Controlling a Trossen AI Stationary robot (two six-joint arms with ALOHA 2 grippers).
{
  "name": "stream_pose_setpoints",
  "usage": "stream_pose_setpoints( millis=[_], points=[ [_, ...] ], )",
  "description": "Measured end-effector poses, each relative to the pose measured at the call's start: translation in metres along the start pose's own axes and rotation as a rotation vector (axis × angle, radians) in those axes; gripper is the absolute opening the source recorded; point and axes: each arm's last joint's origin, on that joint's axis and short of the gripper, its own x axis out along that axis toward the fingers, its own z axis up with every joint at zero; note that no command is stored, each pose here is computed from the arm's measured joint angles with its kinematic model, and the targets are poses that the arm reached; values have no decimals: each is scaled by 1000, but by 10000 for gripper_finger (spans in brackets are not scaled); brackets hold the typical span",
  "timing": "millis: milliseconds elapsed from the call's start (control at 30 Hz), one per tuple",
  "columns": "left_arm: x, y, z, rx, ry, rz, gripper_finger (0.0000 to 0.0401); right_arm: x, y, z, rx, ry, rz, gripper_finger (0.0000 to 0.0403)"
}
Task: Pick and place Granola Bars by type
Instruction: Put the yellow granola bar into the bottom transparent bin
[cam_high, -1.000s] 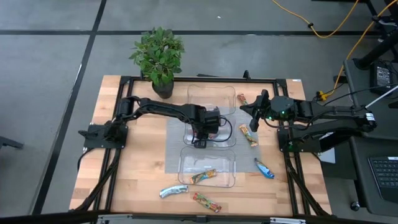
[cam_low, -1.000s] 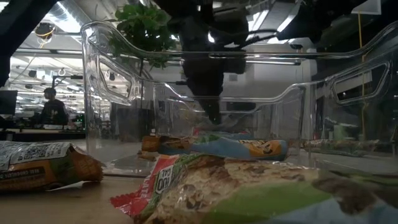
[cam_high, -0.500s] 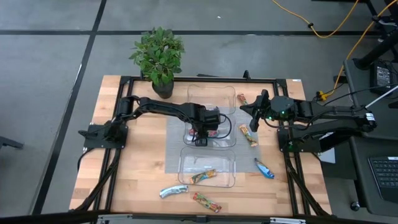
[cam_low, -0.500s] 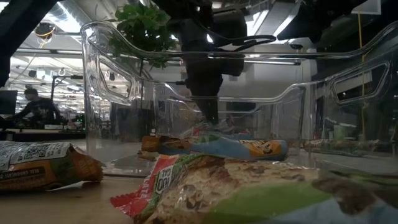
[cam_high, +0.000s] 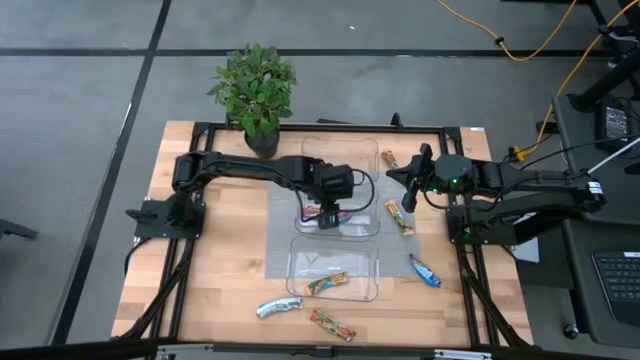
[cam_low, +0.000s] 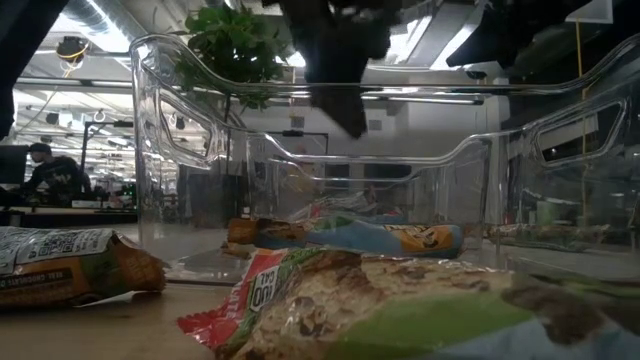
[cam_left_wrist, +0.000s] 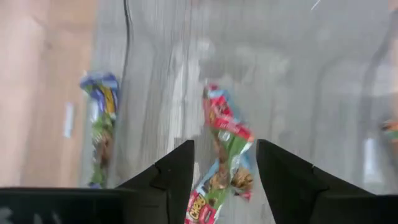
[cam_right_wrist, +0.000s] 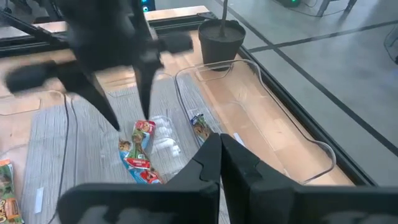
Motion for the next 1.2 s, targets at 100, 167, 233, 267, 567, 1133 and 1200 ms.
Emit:
stream_pose_setpoints(
  millis=[100, 167, 233, 267, 567, 1133, 1200],
  points=[
    [-23, -8, 9, 12, -71, -13, 158, 0, 0, 0, 0, 1, 0, 8],
    [-40, -15, 12, 17, -118, -18, 153, 0, 0, 0, 0, -1, 0, 8],
    [-57, -24, 15, 15, -168, -17, 148, 0, 0, 0, 0, 0, 0, 8],
    [-64, -29, 15, 15, -187, -20, 146, 0, 0, 0, 0, 0, 0, 8],
    [-114, -75, -6, 44, -196, -96, 130, 0, 0, 0, -2, -2, 0, 8],
    [-146, -195, -90, 171, 28, -188, 103, 0, 0, 0, 1, -3, 0, 8],
    [-145, -207, -101, 163, 27, -199, 102, 0, 0, 0, 1, -3, 0, 8]
  ],
)
